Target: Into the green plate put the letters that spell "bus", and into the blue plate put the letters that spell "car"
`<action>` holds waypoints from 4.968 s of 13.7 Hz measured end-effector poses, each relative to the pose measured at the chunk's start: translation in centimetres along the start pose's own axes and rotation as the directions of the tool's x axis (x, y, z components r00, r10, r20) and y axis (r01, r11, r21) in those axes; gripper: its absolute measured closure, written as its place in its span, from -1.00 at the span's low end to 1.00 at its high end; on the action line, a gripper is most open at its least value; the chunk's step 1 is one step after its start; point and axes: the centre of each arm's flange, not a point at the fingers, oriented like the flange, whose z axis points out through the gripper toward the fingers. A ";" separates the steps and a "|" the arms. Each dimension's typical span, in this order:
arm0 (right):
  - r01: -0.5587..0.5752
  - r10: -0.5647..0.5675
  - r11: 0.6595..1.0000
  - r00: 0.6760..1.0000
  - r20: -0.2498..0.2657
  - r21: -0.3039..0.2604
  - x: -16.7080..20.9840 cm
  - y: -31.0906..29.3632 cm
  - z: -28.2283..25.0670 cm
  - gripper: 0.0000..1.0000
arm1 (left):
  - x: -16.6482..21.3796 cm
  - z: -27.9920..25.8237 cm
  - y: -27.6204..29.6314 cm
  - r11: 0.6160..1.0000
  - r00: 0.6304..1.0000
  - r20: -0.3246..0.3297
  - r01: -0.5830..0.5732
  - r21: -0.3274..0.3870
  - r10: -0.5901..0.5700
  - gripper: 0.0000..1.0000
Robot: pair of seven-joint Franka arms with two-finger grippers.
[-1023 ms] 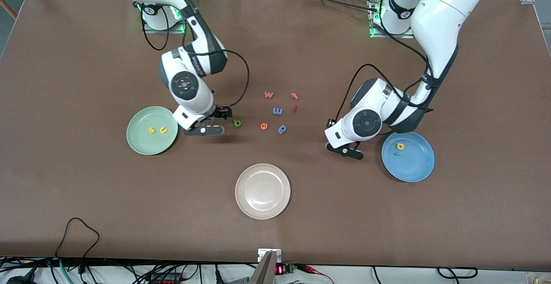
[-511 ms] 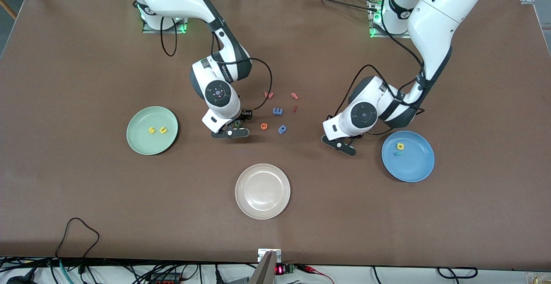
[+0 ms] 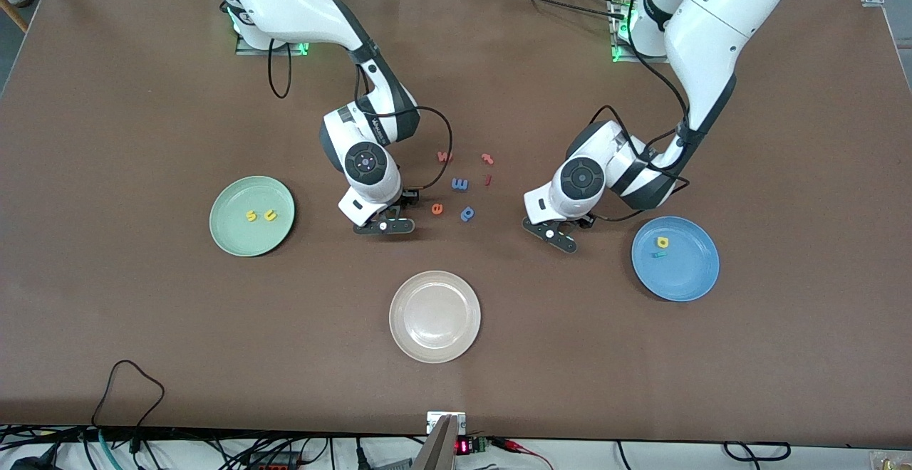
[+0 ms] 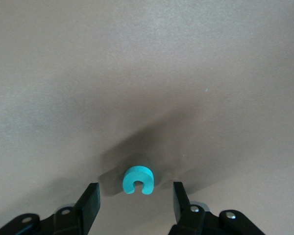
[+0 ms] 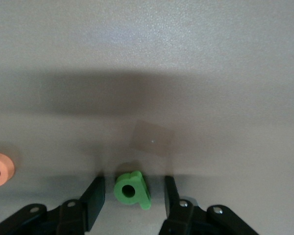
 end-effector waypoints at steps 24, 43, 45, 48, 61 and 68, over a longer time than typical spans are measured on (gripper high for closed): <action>-0.105 0.110 0.990 0.993 0.051 -0.094 0.0 27.7 -1.4 0.46 | -2.7 -9.0 -20.3 0.962 0.962 0.050 0.266 0.065 -0.270 -0.03; -0.208 0.212 0.976 0.976 -0.053 0.068 2.8 30.9 -31.6 -1.00 | -16.1 -41.9 -21.4 0.903 0.895 -0.119 0.421 -0.089 -0.430 -1.00; -0.224 0.228 0.972 0.971 -0.067 0.068 2.7 32.3 -34.4 -1.00 | -18.0 -39.7 -22.0 0.925 0.909 -0.171 0.369 -0.089 -0.379 -1.00; -0.232 0.237 0.970 0.970 -0.059 0.075 2.3 35.5 -36.7 -1.00 | -20.2 -39.1 -21.2 0.934 0.916 -0.183 0.347 -0.083 -0.357 -1.00; -0.100 0.108 0.991 0.990 -0.091 0.089 -0.2 44.8 -41.8 -1.00 | -21.9 -40.1 -21.2 0.933 0.922 -0.144 0.350 -0.083 -0.359 -1.00; -0.106 0.113 0.992 0.988 -0.107 0.065 -4.1 44.7 -39.5 -1.00 | -22.0 -39.9 -20.8 0.935 0.928 -0.116 0.346 -0.084 -0.354 -1.00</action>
